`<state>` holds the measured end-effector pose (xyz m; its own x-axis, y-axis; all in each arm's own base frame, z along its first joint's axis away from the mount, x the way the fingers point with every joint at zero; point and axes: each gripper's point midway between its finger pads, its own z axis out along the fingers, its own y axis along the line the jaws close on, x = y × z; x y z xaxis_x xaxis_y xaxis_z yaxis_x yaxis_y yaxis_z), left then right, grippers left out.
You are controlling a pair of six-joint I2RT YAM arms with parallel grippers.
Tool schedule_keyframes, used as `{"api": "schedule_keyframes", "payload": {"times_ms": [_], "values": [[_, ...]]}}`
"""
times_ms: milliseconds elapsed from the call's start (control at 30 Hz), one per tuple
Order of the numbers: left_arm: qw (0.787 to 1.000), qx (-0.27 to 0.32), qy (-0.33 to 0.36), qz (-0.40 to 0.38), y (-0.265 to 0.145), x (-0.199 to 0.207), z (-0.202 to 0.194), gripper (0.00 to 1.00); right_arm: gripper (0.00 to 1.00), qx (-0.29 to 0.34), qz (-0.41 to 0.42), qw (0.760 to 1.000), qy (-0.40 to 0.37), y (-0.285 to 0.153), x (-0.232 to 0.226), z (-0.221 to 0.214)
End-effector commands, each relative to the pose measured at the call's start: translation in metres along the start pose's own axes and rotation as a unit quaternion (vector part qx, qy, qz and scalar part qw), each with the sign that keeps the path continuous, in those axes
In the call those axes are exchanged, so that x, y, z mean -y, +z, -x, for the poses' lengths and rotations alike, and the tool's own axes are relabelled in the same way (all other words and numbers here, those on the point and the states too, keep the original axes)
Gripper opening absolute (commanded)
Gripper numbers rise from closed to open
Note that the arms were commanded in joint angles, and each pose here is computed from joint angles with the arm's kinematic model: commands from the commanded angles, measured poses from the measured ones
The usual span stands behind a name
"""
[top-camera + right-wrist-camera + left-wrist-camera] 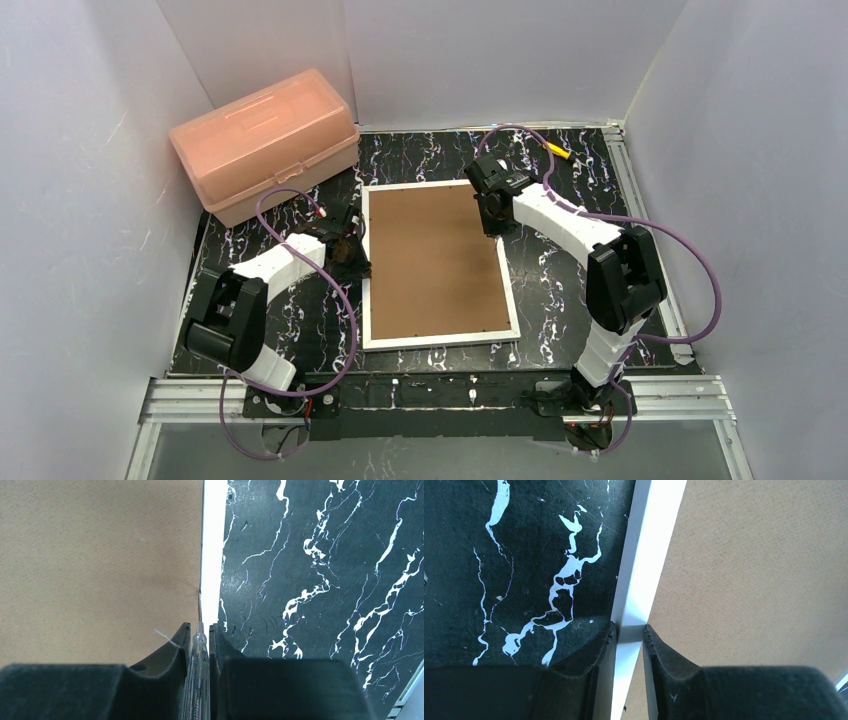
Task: Take the photo out of the frame
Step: Release the photo frame item from the photo frame.
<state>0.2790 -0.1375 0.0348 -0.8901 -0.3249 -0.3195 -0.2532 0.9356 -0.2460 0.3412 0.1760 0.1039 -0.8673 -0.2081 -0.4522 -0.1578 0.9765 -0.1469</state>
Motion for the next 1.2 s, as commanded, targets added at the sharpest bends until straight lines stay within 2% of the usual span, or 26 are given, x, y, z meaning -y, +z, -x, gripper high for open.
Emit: {"api": "schedule_keyframes", "payload": {"times_ms": [0,167,333,567,700,733,967,1067,1167], "values": [[0.997,-0.009,0.009,0.082,-0.005,-0.038,-0.007,0.0,0.01,-0.007,-0.09,0.996,-0.013,-0.003,0.039,0.001],[0.997,-0.012,0.006,0.079,-0.005,-0.037,-0.009,0.0,0.01,0.032,-0.046,0.998,0.006,-0.019,0.029,0.015],[0.998,-0.017,-0.006,0.066,-0.006,-0.031,-0.011,0.0,0.01,0.085,0.057,0.995,0.013,-0.046,0.002,0.031],[0.998,-0.012,-0.024,0.053,-0.013,-0.029,-0.014,0.0,0.01,0.052,0.118,0.992,0.007,-0.05,-0.017,0.013],[0.998,-0.017,-0.025,0.051,-0.018,-0.03,-0.018,0.0,0.01,0.036,0.191,0.981,0.01,-0.063,-0.037,-0.005],[0.999,-0.018,-0.02,0.039,-0.018,-0.027,-0.02,0.01,0.01,0.04,0.208,0.977,0.014,-0.068,-0.04,-0.008],[1.0,0.002,-0.011,-0.006,-0.033,-0.02,-0.022,0.31,0.01,0.057,0.335,0.94,0.031,-0.101,-0.077,-0.021],[1.0,0.003,-0.005,-0.022,-0.043,-0.017,-0.024,0.42,0.01,0.052,0.355,0.933,0.035,-0.106,-0.089,-0.028],[0.999,0.005,-0.006,-0.037,-0.053,-0.016,-0.029,0.48,0.01,0.047,0.359,0.932,0.034,-0.108,-0.099,-0.036]]}}
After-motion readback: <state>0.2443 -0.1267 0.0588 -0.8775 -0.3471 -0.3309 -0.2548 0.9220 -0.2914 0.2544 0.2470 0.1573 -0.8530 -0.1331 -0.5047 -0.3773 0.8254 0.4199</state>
